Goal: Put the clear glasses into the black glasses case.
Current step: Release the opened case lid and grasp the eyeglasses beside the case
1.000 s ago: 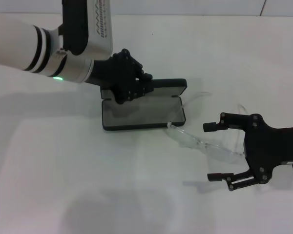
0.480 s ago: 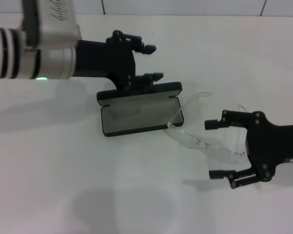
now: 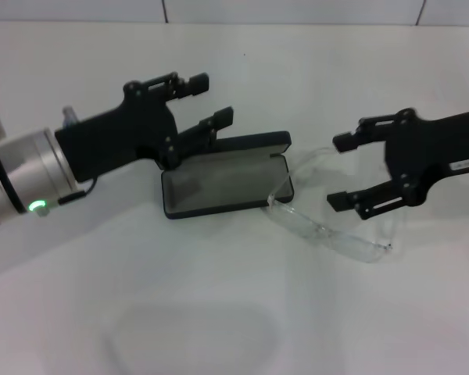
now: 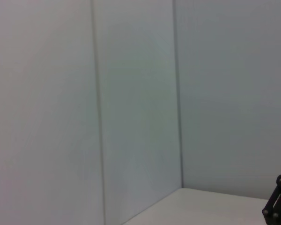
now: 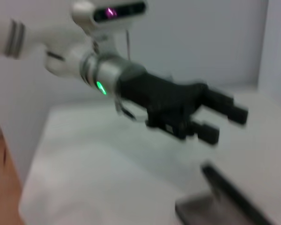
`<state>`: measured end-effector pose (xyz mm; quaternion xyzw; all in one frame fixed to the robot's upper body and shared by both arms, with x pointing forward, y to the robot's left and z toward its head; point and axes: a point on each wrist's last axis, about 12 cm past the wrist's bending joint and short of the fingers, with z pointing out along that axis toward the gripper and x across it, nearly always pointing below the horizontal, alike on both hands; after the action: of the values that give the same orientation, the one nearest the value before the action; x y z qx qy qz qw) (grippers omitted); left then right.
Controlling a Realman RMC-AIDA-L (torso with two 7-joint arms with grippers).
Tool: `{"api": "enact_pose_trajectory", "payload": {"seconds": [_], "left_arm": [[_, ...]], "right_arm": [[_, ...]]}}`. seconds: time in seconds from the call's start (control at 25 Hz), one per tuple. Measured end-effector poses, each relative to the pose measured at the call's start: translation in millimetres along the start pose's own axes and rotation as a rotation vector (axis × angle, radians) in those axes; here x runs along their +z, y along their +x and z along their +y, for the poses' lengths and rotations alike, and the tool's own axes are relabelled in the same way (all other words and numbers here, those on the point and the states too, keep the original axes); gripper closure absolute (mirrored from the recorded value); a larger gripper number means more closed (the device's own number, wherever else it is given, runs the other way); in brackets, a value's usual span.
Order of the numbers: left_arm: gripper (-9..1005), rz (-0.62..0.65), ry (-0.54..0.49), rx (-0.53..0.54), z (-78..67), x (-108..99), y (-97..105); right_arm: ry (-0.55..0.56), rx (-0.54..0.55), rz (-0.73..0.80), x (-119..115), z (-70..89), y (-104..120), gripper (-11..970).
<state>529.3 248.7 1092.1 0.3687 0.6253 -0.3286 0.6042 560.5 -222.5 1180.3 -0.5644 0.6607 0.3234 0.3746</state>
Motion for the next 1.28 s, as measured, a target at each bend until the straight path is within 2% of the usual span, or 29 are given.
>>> {"api": "enact_pose_trajectory", "payload": {"seconds": [0.16, 0.28, 0.48, 0.72, 1.0, 1.2, 1.28], "left_arm": [[429, -0.029, -0.04, -0.016, -4.5, -3.7, 15.1], [427, -0.056, -0.036, -0.004, -8.0, -5.3, 16.3], [424, -0.071, -0.024, 0.0, -6.9, -1.6, 13.3], [424, -0.071, -0.02, 0.005, -5.5, 0.4, 11.9], [424, -0.067, -0.012, 0.008, -5.3, 3.3, 11.6], [424, -0.066, -0.008, 0.003, -5.2, 5.4, 12.1], [424, -0.066, -0.006, 0.004, -5.1, 6.4, 11.9]], "right_arm": [[0.008, 0.024, 0.262, 26.5, -5.9, -31.1, 103], [0.021, 0.057, 0.404, 43.0, -10.6, -40.4, 104], [-0.001, 0.088, 0.508, 63.3, -13.6, -35.3, 106], [-0.026, 0.03, 0.583, 91.1, -8.4, -32.2, 108], [-0.015, 0.026, 0.607, 100.6, -8.0, -24.2, 158], [-0.011, 0.004, 0.615, 105.1, -6.4, -21.3, 258], [-0.011, -0.002, 0.618, 106.1, -5.7, -19.9, 418]]}}
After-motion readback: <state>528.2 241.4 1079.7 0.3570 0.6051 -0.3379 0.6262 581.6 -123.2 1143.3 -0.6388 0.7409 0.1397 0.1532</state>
